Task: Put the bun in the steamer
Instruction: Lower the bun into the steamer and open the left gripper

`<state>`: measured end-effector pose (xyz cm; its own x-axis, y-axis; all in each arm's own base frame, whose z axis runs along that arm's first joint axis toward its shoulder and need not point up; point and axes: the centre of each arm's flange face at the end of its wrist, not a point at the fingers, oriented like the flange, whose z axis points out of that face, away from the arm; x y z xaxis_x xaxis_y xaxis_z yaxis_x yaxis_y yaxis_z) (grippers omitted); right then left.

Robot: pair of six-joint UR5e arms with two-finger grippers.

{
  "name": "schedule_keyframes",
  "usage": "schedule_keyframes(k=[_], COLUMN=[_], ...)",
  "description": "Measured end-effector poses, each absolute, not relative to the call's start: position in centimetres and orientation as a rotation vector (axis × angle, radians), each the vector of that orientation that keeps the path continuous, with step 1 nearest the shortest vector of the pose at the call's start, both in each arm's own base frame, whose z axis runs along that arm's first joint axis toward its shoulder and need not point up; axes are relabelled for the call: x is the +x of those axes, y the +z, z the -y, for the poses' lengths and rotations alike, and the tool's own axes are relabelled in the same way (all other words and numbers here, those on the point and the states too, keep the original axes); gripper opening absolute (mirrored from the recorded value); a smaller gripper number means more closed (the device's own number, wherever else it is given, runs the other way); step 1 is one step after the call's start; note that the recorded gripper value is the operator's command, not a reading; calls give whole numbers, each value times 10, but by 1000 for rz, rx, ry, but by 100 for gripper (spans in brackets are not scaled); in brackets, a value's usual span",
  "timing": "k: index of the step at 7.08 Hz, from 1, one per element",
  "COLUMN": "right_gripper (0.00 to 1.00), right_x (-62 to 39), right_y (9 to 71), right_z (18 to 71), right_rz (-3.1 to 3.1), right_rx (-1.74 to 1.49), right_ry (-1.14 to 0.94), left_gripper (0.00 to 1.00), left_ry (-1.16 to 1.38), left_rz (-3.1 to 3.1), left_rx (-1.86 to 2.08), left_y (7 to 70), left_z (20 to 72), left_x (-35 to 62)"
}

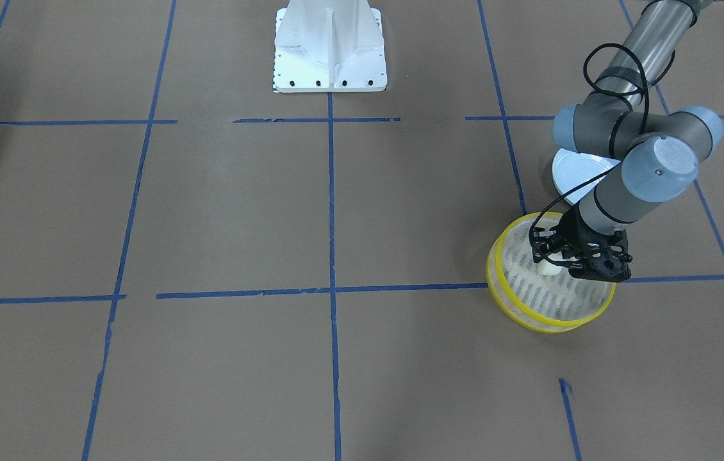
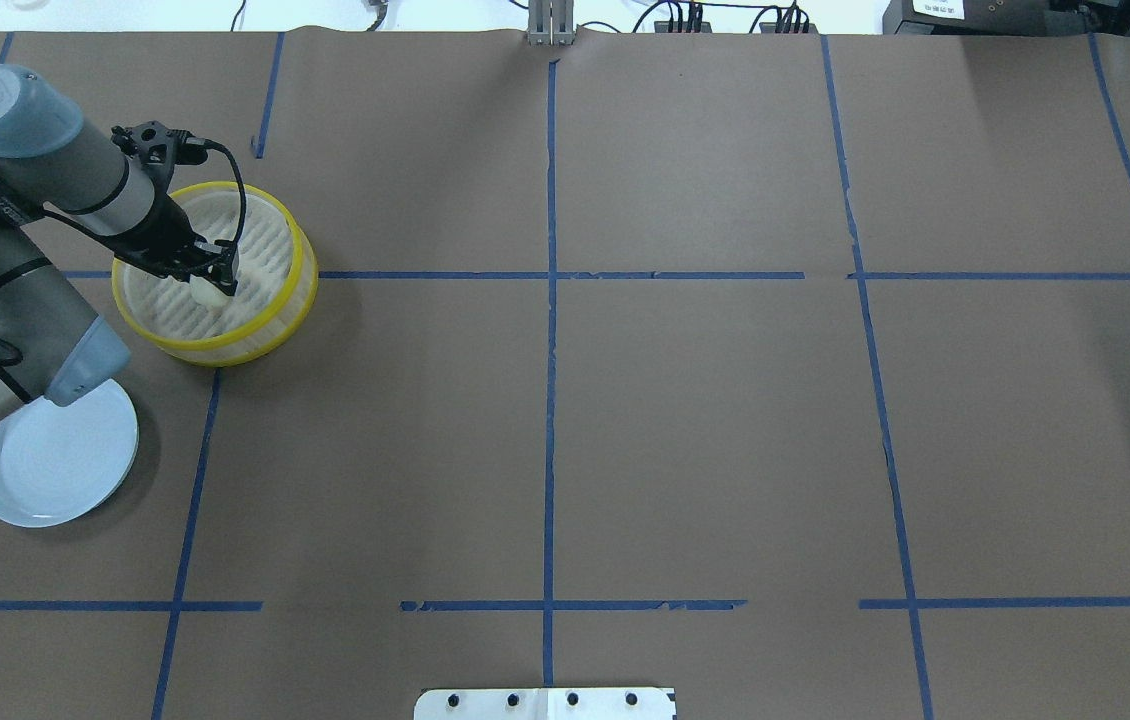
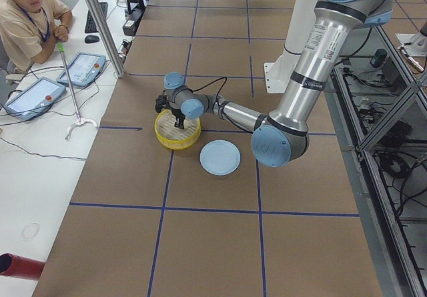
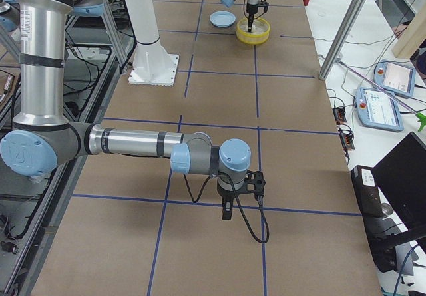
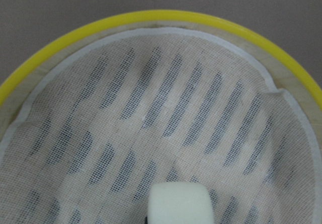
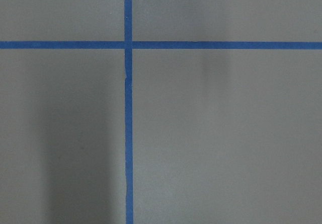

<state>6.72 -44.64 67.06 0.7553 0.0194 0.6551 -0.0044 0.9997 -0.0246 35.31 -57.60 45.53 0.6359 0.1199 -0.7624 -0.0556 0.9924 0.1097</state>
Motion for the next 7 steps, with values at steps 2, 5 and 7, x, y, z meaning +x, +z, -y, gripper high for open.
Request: schedule_keyframes(k=[2,5,7], right_gripper=[100,100,100], right_x=[67,67,67], right_y=[671,671,671], right_z=[446,446,446], right_rz=[715,715,715], right_rx=[-22,-22,-22], right_ry=[13,13,13], left_gripper=[67,96,99], left_ry=[102,79,65], left_rz=[-874,-825,-809], left_rx=[77,135,196], left_y=[457,457,443], left_z=[576,581,583], left_x=[355,351,341])
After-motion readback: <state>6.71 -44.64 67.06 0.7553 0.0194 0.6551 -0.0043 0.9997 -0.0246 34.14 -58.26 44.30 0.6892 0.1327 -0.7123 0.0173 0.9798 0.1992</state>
